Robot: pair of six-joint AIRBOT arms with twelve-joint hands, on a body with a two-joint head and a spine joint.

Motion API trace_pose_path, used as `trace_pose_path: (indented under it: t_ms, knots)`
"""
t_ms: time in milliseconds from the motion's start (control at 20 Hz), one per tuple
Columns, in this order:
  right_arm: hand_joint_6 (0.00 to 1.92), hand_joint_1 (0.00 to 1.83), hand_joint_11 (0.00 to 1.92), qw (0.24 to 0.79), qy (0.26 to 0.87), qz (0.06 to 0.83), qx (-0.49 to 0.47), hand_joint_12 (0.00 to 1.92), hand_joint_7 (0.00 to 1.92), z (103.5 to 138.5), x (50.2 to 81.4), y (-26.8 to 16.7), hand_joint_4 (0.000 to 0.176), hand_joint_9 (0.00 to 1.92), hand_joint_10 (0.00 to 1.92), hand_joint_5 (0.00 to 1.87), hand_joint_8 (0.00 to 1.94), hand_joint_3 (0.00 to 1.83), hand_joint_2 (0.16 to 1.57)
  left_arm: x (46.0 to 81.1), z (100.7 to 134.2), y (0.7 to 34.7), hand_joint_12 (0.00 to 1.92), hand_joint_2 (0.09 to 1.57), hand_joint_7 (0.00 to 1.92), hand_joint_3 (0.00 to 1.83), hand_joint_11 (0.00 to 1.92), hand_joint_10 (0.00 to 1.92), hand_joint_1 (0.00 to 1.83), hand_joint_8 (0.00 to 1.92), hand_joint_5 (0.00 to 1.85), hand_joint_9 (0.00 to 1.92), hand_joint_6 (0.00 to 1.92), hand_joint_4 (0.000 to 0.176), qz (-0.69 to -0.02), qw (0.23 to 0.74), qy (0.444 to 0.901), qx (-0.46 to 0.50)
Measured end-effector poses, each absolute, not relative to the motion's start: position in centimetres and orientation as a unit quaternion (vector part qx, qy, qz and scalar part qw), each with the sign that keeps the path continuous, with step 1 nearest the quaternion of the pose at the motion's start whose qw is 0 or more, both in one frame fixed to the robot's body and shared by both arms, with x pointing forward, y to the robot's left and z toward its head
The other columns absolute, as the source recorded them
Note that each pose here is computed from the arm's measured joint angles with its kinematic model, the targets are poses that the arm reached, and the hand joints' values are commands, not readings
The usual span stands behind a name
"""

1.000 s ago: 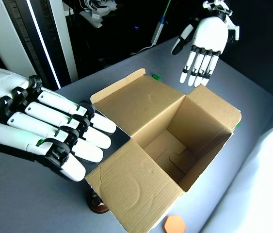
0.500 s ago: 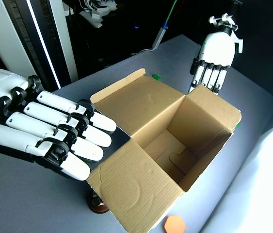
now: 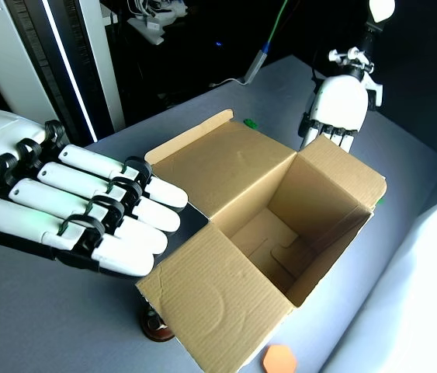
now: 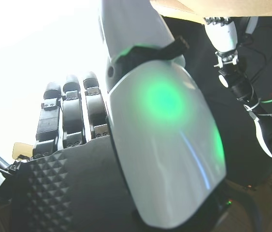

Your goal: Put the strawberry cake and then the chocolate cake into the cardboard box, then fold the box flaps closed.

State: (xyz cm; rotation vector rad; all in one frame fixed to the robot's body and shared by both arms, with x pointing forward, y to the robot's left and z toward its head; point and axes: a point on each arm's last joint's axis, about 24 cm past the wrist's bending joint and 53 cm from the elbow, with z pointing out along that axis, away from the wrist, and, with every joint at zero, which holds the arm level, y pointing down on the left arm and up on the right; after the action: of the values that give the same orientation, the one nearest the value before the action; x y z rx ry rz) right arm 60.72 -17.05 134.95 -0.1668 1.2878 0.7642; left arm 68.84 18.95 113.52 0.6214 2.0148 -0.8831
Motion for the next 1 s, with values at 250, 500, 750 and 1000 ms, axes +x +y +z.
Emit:
trace_pose_path:
  t_ms: [250,500,750,1000]
  knots:
    - [0.00,1.19,0.00,0.729,0.585,0.347,-0.076,0.00,0.01,134.9,60.7,-17.0,0.037,0.04,0.00,0.03,0.00,0.03,1.13,71.0,112.5,18.6,0.71,1.01,0.20,0.00,0.00,0.00,1.19,0.00,0.14,0.20,0.00,0.051,-0.343,0.417,0.807,0.240]
    - [0.00,1.21,0.00,0.729,0.585,0.347,-0.076,0.00,0.02,135.0,60.7,-17.1,0.034,0.03,0.00,0.02,0.00,0.03,1.13,72.5,111.7,18.1,0.63,1.02,0.17,0.00,0.00,0.00,1.16,0.00,0.12,0.15,0.00,0.055,-0.336,0.419,0.810,0.237]
    - [0.00,1.21,0.00,0.729,0.585,0.347,-0.076,0.00,0.00,134.9,60.7,-17.0,0.032,0.02,0.00,0.01,0.00,0.03,1.13,72.7,110.2,17.6,0.69,1.02,0.19,0.00,0.00,0.01,1.20,0.00,0.14,0.18,0.01,0.054,-0.334,0.408,0.816,0.239]
    - [0.01,1.22,0.01,0.730,0.585,0.347,-0.076,0.00,0.00,135.0,60.7,-17.1,0.031,0.03,0.01,0.03,0.00,0.03,1.12,73.9,109.5,18.3,0.66,1.04,0.19,0.01,0.00,0.00,1.21,0.00,0.14,0.17,0.00,0.056,-0.321,0.411,0.821,0.231]
